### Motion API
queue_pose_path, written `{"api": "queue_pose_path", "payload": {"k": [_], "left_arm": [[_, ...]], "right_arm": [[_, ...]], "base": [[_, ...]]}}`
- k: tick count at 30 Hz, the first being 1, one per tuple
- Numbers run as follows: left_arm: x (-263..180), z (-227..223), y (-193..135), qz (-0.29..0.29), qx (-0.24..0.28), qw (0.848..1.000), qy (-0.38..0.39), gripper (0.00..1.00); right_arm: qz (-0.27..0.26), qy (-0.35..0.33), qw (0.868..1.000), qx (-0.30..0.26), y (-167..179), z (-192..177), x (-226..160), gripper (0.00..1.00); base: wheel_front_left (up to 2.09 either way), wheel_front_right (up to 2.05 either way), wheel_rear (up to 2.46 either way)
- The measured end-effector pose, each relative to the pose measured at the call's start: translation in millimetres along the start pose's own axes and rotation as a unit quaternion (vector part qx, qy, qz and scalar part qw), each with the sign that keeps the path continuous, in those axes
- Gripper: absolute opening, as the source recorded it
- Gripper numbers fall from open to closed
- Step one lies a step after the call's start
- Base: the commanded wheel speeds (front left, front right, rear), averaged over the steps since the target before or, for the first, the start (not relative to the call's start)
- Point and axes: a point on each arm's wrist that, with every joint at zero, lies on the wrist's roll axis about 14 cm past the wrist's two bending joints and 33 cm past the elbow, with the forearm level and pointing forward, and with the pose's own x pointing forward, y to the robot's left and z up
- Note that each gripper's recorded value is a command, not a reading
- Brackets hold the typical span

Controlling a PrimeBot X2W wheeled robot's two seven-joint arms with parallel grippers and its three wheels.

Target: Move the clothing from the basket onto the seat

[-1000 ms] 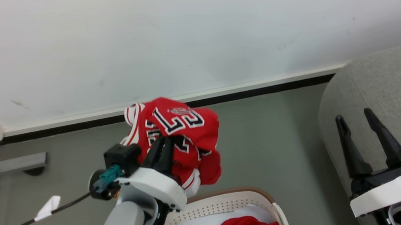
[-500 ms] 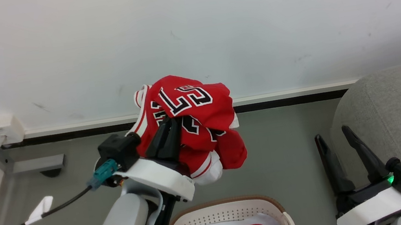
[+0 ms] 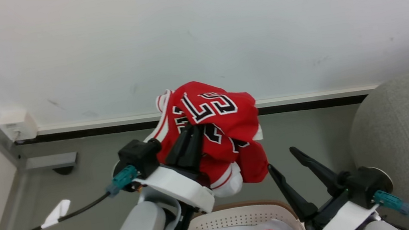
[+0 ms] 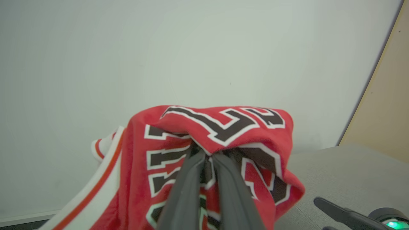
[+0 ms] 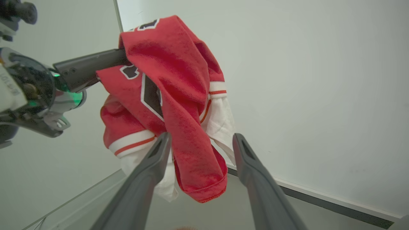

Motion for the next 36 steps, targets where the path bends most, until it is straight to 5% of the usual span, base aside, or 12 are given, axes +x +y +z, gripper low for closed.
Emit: {"api": "queue_pose_path", "payload": {"k": [16, 23, 25, 26, 36], "left_arm": [[-30, 1, -30, -0.026, -0.003, 0.999, 0.019, 0.00], [-41, 0, -34, -0.022, -0.007, 0.999, 0.028, 0.00], [-42, 0, -32, -0.018, -0.006, 0.999, 0.029, 0.00], [-43, -1, -31, -0.015, -0.007, 0.999, 0.030, 0.00], [-41, -17, -26, -0.004, -0.016, 0.999, 0.052, 0.00]], "right_arm": [[0.091, 0.094, 0.991, -0.020, 42, -49, 33, 1.00], [0.125, 0.082, 0.989, -0.014, 66, -40, 46, 1.00], [0.130, 0.070, 0.989, -0.010, 71, -34, 50, 0.43], [0.132, 0.066, 0.989, -0.008, 73, -31, 50, 0.00], [0.103, 0.058, 0.993, 0.012, 58, -30, 39, 0.00]], "base": [[0.00, 0.00, 0.00], [0.00, 0.00, 0.00], [0.00, 0.00, 0.00], [0.00, 0.00, 0.00], [0.00, 0.00, 0.00]]}}
